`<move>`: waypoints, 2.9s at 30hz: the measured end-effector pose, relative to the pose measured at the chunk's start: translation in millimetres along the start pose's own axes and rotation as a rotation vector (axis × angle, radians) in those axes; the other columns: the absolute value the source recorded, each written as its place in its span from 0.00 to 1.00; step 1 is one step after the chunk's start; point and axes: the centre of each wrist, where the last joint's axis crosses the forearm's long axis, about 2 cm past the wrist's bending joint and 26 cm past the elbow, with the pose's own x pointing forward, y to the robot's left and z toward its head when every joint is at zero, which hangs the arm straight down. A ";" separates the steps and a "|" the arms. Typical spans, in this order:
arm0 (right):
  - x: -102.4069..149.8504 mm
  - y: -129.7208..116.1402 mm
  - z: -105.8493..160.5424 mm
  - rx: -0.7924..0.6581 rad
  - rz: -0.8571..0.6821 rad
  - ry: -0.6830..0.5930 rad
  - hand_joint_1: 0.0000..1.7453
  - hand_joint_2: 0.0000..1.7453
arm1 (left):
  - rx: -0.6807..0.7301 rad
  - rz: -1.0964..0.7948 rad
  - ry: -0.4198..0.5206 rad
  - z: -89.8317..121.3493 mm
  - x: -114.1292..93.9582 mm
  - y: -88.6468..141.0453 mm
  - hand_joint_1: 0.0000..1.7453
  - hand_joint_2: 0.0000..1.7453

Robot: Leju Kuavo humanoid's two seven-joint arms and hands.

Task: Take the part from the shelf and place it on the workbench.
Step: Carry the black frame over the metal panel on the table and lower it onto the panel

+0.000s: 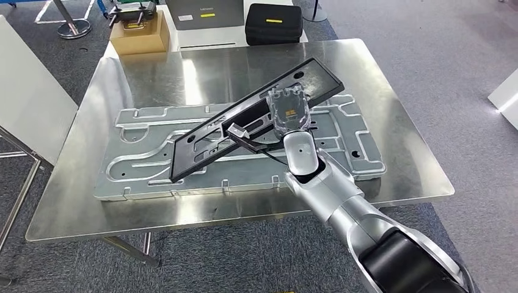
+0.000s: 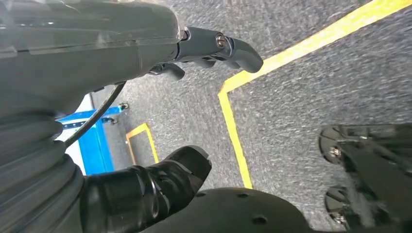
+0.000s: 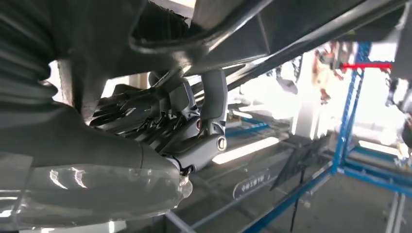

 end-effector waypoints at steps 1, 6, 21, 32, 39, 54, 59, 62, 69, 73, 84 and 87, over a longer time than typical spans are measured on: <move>-1.4 1.7 -0.5 0.016 0.013 0.003 0.92 1.00 | 0.000 0.000 -0.001 0.0 0.3 0.2 0.00 1.00; -7.6 5.2 -3.3 0.054 0.044 0.018 0.92 1.00 | -0.007 0.000 0.000 0.2 0.0 -2.1 0.00 1.00; -9.4 12.2 -3.8 0.210 -0.028 0.039 0.92 1.00 | -0.012 0.013 -0.004 0.2 -1.4 -2.0 0.00 1.00; -0.5 12.9 -6.7 0.491 -0.209 -0.008 0.92 1.00 | -0.008 0.053 -0.023 -0.3 -6.9 3.0 0.00 1.00; 4.7 14.3 -6.6 0.678 -0.392 -0.041 0.00 0.00 | -0.006 0.059 -0.048 -0.4 -7.2 4.3 0.00 0.25; 7.4 12.9 -8.5 0.715 -0.505 -0.033 0.00 0.00 | 0.005 0.122 -0.054 -1.1 -6.2 10.6 0.00 0.00; 8.0 14.9 -7.0 0.728 -0.521 -0.025 0.00 0.00 | 0.007 0.138 -0.051 -1.2 -8.0 12.5 0.00 0.00; 7.4 14.3 -7.8 0.729 -0.527 -0.018 0.00 0.00 | 0.009 0.146 -0.053 -1.4 -7.7 14.3 0.00 0.00; 6.0 12.9 -9.5 0.730 -0.540 -0.010 0.00 0.00 | 0.008 0.174 -0.049 -1.4 -8.3 13.9 0.00 0.00; 5.9 15.4 -7.6 0.743 -0.551 -0.001 0.00 0.00 | 0.002 0.187 -0.044 -1.3 -9.8 13.8 0.00 0.00; 6.7 10.7 -11.5 0.737 -0.564 -0.003 0.00 0.00 | -0.002 0.199 -0.041 -1.3 -10.4 13.0 0.00 0.00; 7.1 11.3 -11.0 0.741 -0.569 -0.002 0.00 0.00 | -0.003 0.207 -0.042 -1.3 -10.0 13.4 0.00 0.00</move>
